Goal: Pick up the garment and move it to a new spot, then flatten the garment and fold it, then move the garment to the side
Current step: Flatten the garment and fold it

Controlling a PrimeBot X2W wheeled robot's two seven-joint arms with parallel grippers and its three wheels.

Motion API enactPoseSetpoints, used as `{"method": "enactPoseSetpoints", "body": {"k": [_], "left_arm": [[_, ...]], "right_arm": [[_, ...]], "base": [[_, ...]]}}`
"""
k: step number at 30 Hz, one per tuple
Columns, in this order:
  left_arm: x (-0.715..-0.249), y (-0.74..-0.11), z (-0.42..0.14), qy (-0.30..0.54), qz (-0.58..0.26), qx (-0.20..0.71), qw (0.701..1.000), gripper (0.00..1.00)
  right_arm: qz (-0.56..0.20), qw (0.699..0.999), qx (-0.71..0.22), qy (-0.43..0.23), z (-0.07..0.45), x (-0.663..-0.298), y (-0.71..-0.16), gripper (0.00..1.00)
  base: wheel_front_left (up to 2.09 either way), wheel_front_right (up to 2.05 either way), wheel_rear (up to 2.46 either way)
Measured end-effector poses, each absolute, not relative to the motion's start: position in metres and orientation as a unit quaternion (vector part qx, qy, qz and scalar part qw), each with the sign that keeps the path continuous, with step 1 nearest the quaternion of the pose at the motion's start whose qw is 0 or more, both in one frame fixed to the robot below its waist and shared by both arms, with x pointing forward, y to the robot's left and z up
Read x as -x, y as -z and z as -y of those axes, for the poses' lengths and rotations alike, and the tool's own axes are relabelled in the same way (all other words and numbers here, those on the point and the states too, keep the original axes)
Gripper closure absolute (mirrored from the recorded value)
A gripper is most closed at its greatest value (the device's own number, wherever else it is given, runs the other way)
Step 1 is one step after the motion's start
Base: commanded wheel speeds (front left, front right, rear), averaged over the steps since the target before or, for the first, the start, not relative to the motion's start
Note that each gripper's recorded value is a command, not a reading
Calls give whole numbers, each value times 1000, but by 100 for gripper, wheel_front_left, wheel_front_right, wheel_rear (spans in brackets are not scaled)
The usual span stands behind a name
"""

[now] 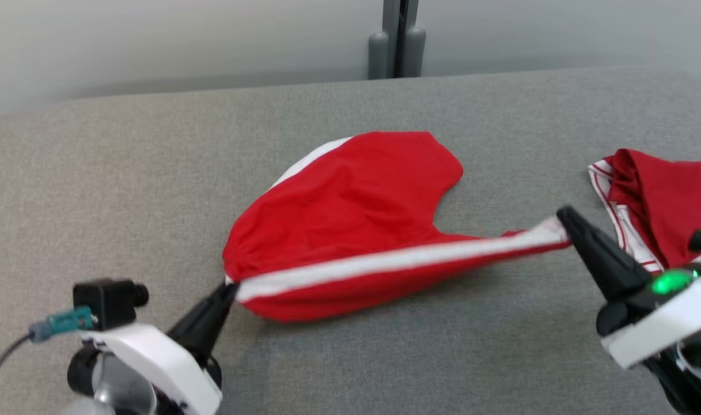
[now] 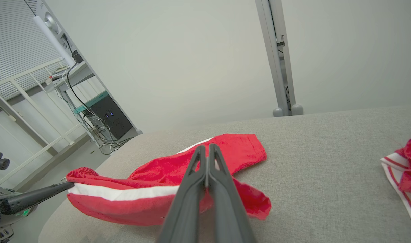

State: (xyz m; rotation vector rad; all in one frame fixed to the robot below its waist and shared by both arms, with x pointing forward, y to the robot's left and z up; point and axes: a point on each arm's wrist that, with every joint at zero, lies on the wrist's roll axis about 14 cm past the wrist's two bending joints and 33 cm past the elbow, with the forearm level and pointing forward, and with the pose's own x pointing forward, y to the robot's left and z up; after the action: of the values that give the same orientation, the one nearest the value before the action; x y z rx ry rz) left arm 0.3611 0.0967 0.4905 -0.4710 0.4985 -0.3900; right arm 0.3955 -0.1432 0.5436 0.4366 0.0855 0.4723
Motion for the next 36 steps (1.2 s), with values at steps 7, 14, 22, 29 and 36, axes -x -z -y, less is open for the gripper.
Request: {"method": "enactPoseSetpoints", "body": {"k": [7, 14, 22, 29, 36], "left_arm": [[-405, -479, -113, 144, -222, 249, 932, 100], [-446, -467, -121, 97, -184, 279, 938, 100], [-474, -445, -129, 48, -166, 316, 933, 100], [-489, -421, -142, 13, -172, 332, 927, 100], [-496, -401, -148, 0, -184, 337, 923, 100]], "right_arm": [[-39, 949, -209, -234, 132, -454, -548, 100], [-52, 946, -210, -241, 116, -518, -533, 100], [-87, 938, -200, -269, 75, -571, -496, 100], [-106, 935, -188, -280, 53, -606, -468, 100], [-109, 934, -189, -284, 38, -628, -446, 100]], "base": [[0, 0, 0], [0, 0, 0], [0, 0, 0], [0, 0, 0], [0, 0, 0]]}}
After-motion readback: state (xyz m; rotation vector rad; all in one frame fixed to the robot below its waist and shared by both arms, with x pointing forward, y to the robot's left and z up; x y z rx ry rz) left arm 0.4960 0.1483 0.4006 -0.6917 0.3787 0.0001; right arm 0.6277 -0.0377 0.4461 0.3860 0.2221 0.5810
